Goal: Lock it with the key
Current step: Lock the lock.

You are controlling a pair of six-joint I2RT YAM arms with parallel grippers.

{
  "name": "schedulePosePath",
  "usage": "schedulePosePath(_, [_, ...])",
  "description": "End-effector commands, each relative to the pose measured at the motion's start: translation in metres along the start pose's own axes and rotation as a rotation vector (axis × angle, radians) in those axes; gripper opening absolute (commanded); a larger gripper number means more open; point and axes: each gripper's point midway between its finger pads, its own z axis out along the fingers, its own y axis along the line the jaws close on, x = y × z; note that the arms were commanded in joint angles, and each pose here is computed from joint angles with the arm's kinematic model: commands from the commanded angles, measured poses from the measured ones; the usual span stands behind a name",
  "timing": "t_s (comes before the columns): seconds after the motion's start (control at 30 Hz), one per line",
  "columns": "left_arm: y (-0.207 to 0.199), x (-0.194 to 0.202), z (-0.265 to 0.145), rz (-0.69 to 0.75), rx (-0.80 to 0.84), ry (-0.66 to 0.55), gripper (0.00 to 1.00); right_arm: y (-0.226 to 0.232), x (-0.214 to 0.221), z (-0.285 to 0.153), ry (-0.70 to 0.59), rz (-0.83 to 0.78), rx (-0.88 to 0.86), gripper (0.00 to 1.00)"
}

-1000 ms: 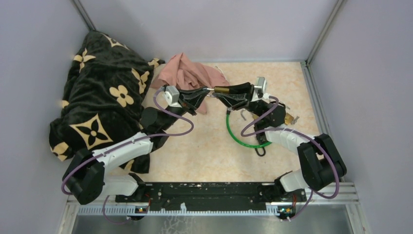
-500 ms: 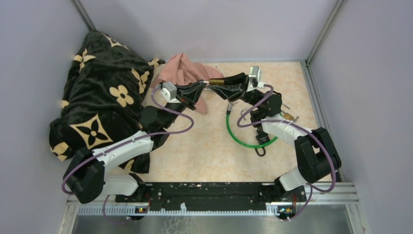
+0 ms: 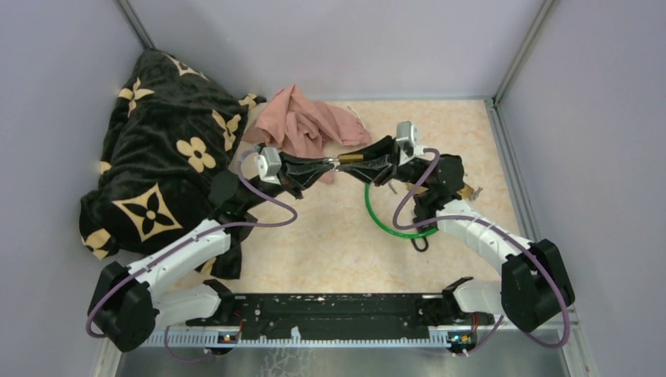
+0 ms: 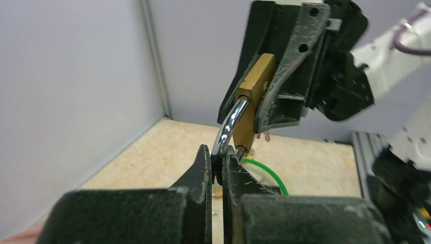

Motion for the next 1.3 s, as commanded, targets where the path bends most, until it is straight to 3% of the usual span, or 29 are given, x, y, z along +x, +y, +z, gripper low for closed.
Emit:
schedulePosePath(0.0, [-0.112, 0.014, -0.049, -0.074, 0.633, 0.141, 0.0, -0.003, 0.093, -0.02, 0.255, 0.241, 0.127, 0.0])
schedulePosePath(0.07, [-0.101, 0.015, -0.055, -0.074, 0.603, 0.156, 0.0, 0.004, 0.093, -0.019, 0.266, 0.24, 0.116, 0.0])
schedulePosePath(0.2, [-0.096, 0.011, -0.058, -0.061, 0.558, 0.125, 0.14, 0.009, 0.09, -0.013, 0.25, 0.247, 0.096, 0.0])
schedulePosePath(0.47, [-0.091, 0.016, -0.065, -0.114, 0.513, 0.153, 0.13, 0.01, 0.071, -0.007, 0.202, 0.232, 0.082, 0.0])
schedulePosePath(0.63, [-0.089, 0.015, -0.065, -0.117, 0.491, 0.142, 0.25, 0.01, 0.07, -0.007, 0.204, 0.233, 0.085, 0.0])
schedulePosePath(0.7, [-0.088, 0.015, -0.064, -0.119, 0.489, 0.142, 0.25, 0.009, 0.07, -0.007, 0.203, 0.234, 0.087, 0.0])
schedulePosePath(0.77, [-0.088, 0.015, -0.064, -0.119, 0.485, 0.142, 0.21, 0.009, 0.068, -0.007, 0.199, 0.23, 0.091, 0.0])
schedulePosePath(0.83, [-0.088, 0.017, -0.066, -0.117, 0.49, 0.15, 0.0, 0.008, 0.066, -0.007, 0.199, 0.226, 0.095, 0.0])
schedulePosePath(1.07, [-0.084, 0.024, -0.068, -0.053, 0.482, 0.177, 0.0, 0.016, 0.069, -0.009, 0.247, 0.224, 0.055, 0.0])
schedulePosePath(1.1, [-0.079, 0.029, -0.068, -0.045, 0.457, 0.192, 0.0, 0.017, 0.075, -0.011, 0.273, 0.225, 0.05, 0.04])
schedulePosePath(1.13, [-0.075, 0.034, -0.069, -0.041, 0.435, 0.208, 0.0, 0.019, 0.082, -0.015, 0.307, 0.225, 0.04, 0.18])
schedulePosePath(1.23, [-0.062, 0.054, -0.078, -0.089, 0.361, 0.284, 0.0, 0.034, 0.111, -0.031, 0.416, 0.263, -0.017, 0.69])
schedulePosePath(1.27, [-0.06, 0.061, -0.083, -0.106, 0.355, 0.307, 0.0, 0.038, 0.12, -0.037, 0.452, 0.286, -0.017, 0.91])
